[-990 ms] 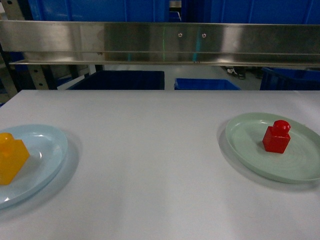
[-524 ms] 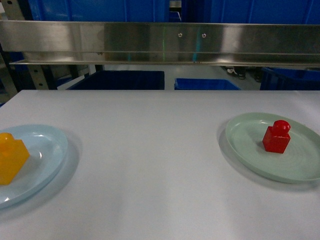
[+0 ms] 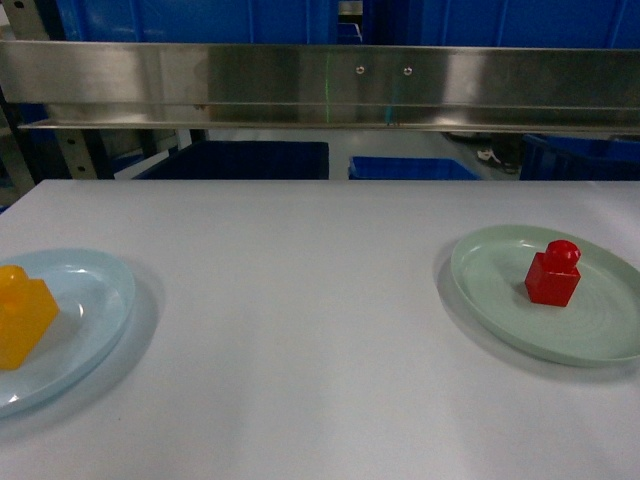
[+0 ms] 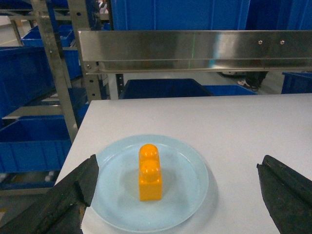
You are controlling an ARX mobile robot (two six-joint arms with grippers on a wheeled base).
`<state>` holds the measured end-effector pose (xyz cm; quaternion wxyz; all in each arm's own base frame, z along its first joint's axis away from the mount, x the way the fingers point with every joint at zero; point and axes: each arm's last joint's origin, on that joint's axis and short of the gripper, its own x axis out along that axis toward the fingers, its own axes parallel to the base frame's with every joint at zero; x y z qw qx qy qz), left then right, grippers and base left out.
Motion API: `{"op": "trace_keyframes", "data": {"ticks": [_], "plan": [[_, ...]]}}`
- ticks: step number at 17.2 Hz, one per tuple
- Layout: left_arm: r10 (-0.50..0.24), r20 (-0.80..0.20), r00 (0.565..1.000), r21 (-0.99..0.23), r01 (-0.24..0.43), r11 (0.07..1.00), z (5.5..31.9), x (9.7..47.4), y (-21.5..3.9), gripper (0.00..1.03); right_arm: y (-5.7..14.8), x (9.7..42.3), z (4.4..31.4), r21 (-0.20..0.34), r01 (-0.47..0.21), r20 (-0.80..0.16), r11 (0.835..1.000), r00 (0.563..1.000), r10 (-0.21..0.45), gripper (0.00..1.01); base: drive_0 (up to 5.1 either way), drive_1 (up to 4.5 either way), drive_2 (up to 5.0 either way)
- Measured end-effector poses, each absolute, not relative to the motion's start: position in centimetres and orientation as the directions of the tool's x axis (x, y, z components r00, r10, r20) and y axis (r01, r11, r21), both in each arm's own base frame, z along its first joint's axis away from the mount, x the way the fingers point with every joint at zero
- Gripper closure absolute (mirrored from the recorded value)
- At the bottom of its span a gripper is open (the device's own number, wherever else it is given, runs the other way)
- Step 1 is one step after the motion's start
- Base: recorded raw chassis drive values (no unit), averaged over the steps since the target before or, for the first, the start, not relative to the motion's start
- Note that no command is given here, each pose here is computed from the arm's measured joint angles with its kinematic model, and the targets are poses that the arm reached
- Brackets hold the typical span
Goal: Sort and place red and yellow blocks in left bins
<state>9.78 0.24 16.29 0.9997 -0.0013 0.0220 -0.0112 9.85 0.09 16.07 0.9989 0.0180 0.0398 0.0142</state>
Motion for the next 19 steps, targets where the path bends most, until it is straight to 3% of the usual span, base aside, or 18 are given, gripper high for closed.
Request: {"op": "trace_keyframes", "data": {"ticks": [2,5,8,10,12,13,15,17,19], "plan": [[-0.011,-0.076,0.997,-0.009,0.010,1.000,16.2,9.8,0.7,0.05,0.5,9.9,16.7,0.065,-0.040,-0.101,0.997,0.994,0.046,0.03,0.0,0.00,0.0],[-0.028,-0.106,0.994,-0.021,0.026,0.999,17.3,9.9,1.1,0.05,0.9,10.9,19.2,0.083,-0.070,-0.052,0.994,0.996,0.075,0.03,0.0,0.00,0.0],[-0.109,-0.014,0.994,-0.007,0.109,0.994,23.3,12.2,1.6,0.05,1.1,15.1,23.0,0.100,-0.054,-0.135,0.993,0.989,0.068,0.03,0.0,0.00,0.0],[-0.161,-0.115,0.980,-0.054,0.156,0.986,26.5,15.8,2.2,0.05,1.4,18.9,26.4,0.097,-0.048,-0.171,0.994,0.983,0.064,0.03,0.0,0.00,0.0],[-0.209,-0.235,0.949,-0.098,0.191,0.977,27.8,19.1,2.2,0.05,1.9,22.1,28.3,0.108,-0.053,-0.236,0.993,0.969,0.077,0.03,0.0,0.00,0.0],[-0.225,-0.299,0.927,-0.115,0.199,0.973,27.2,20.4,2.0,0.05,2.4,23.3,28.1,0.119,-0.060,-0.278,0.991,0.956,0.091,0.03,0.0,0.00,0.0],[-0.252,-0.448,0.858,-0.153,0.205,0.967,23.8,22.7,1.0,0.05,4.0,26.4,24.9,0.101,-0.043,-0.381,0.994,0.921,0.078,0.03,0.0,0.00,0.0],[-0.248,-0.522,0.816,-0.150,0.198,0.969,21.0,23.1,0.1,0.05,4.7,27.5,22.0,0.062,-0.017,-0.427,0.998,0.903,0.042,0.03,0.0,0.00,0.0],[-0.240,-0.564,0.790,-0.144,0.192,0.971,18.7,23.3,-0.4,0.05,5.1,27.8,20.5,0.027,-0.006,-0.416,1.000,0.909,0.017,0.03,0.0,0.00,0.0]]}}
